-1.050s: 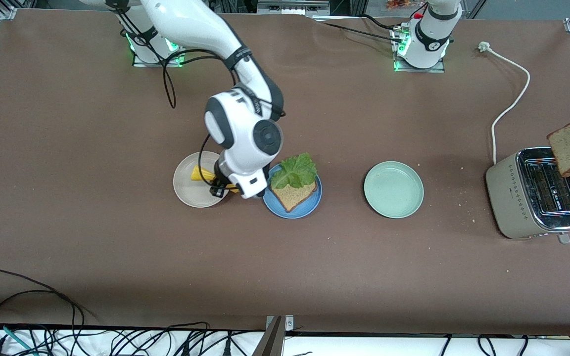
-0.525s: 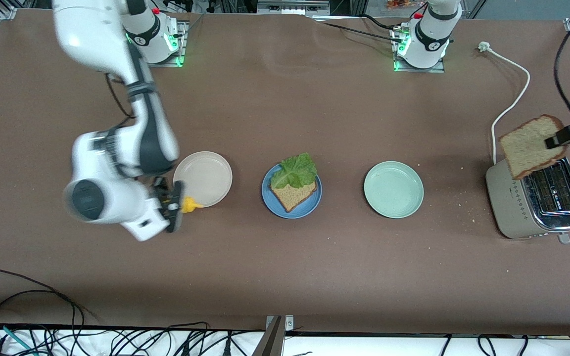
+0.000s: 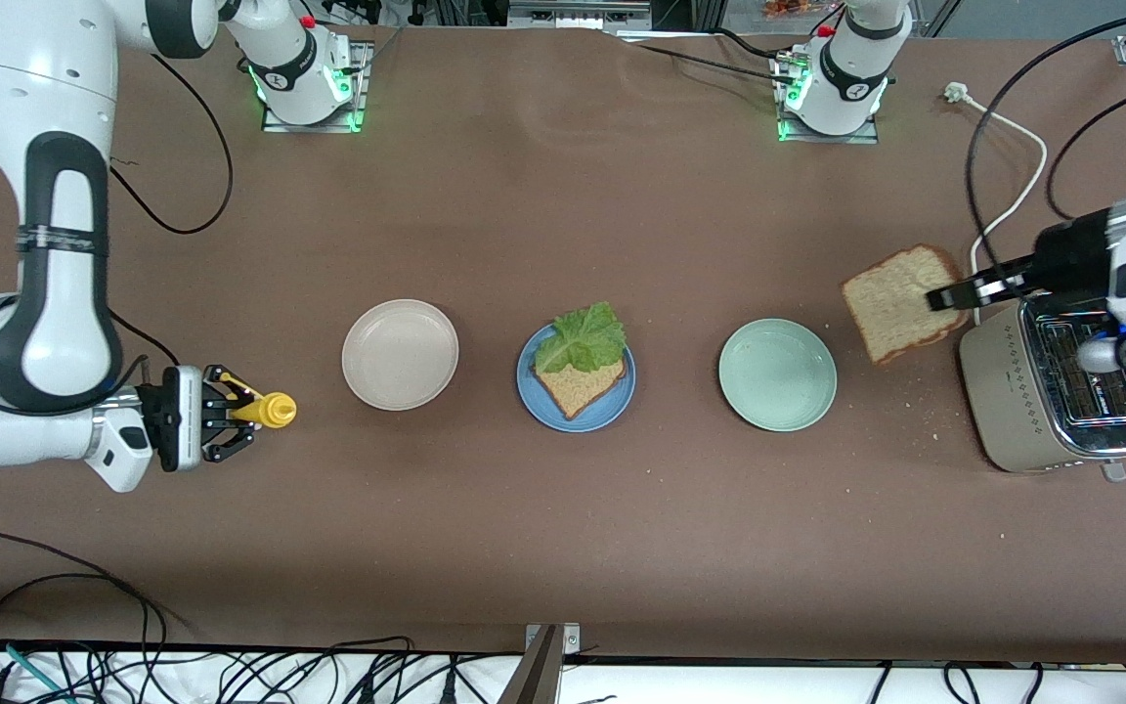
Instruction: Make sandwich in blue plate with both arms
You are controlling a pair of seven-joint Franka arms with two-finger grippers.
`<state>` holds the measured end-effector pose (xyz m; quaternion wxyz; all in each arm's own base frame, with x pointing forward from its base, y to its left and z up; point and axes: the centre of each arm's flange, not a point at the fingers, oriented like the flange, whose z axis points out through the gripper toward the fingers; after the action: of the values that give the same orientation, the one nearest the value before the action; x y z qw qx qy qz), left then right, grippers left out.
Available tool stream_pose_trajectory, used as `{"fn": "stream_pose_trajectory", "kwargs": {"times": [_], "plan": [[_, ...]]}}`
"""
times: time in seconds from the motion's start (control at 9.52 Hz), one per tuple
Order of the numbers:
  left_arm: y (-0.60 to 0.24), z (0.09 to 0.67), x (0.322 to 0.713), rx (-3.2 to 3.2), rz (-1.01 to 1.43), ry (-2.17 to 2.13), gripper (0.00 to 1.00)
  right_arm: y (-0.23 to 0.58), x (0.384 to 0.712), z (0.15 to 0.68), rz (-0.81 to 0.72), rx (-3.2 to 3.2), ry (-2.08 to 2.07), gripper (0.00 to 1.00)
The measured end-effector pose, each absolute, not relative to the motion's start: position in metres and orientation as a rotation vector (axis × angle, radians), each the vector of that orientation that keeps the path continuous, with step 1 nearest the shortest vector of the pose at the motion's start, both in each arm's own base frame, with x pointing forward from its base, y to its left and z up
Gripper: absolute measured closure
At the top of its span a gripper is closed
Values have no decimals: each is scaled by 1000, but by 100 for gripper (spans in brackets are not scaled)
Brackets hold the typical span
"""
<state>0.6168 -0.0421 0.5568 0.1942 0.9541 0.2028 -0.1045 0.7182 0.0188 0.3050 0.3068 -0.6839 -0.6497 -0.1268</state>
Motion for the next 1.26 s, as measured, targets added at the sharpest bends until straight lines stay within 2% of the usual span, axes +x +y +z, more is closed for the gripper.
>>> {"fn": "stream_pose_trajectory", "kwargs": {"times": [0.32, 0.63, 0.95, 1.26], "plan": [[-117, 513, 629, 2496, -231, 741, 90, -3, 700, 268, -606, -1567, -1673, 91], [-198, 475, 623, 2353, -126, 858, 90, -45, 668, 227, -722, -1404, -1641, 91], [-256, 418, 591, 2291, 20, 907, 90, -54, 637, 170, -842, -1291, -1562, 91], [-308, 381, 554, 2242, 144, 899, 90, -48, 623, 125, -898, -1238, -1488, 91]]}}
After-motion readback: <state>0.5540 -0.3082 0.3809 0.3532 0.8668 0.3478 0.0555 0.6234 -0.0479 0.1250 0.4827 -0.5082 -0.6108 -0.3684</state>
